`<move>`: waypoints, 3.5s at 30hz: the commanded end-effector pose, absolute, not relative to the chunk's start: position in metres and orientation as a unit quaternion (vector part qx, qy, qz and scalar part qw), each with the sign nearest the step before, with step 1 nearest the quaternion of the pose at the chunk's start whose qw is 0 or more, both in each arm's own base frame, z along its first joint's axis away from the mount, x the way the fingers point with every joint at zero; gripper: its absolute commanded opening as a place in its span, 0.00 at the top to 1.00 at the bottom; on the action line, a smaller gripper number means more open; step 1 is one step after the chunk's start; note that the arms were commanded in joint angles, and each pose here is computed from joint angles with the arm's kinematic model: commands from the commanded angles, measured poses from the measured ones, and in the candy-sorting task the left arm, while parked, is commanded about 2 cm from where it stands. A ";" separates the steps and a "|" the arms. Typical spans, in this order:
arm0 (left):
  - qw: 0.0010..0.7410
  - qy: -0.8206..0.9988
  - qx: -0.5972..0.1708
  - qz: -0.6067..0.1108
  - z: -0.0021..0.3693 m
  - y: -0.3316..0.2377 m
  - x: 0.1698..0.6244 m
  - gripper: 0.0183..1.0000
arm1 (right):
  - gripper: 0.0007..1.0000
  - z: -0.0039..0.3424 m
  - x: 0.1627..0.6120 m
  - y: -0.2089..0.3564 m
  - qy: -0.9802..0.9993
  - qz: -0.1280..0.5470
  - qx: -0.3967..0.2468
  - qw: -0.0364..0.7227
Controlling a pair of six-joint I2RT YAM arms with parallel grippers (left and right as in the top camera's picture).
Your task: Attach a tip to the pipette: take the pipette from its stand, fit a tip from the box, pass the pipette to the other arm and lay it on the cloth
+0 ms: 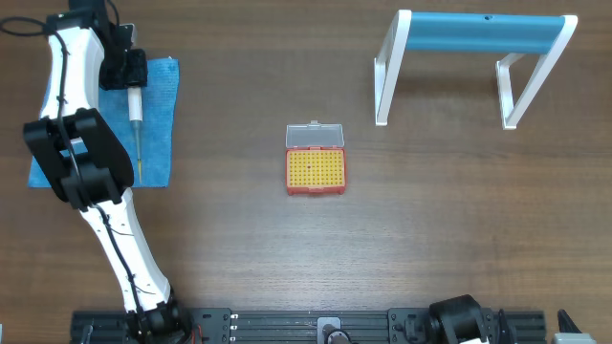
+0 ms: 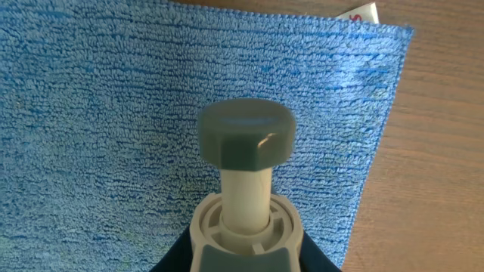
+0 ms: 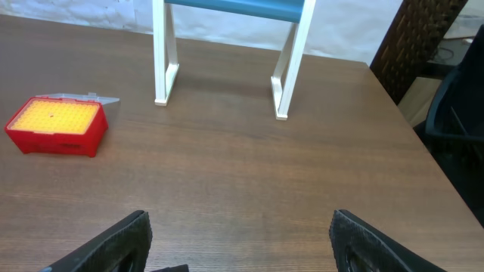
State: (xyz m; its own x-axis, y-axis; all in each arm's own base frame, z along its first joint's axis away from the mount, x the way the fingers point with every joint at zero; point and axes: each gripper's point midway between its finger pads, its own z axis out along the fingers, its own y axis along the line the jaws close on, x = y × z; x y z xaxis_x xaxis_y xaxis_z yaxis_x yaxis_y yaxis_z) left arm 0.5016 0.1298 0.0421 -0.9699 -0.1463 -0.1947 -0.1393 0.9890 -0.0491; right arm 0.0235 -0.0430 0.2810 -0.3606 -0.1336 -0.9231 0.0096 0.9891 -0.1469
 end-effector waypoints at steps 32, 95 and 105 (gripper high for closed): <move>0.051 0.993 -0.104 -0.008 0.007 0.132 0.491 0.96 | 0.23 0.280 0.025 -0.042 0.824 -0.068 -0.044 0.560; 0.497 0.847 -0.171 0.082 0.497 0.066 0.222 0.00 | 0.23 0.280 0.025 -0.042 0.824 -0.068 -0.044 0.560; 0.753 0.649 -0.100 0.035 0.530 0.032 0.151 0.00 | 0.23 0.280 0.025 -0.042 0.824 -0.068 -0.044 0.560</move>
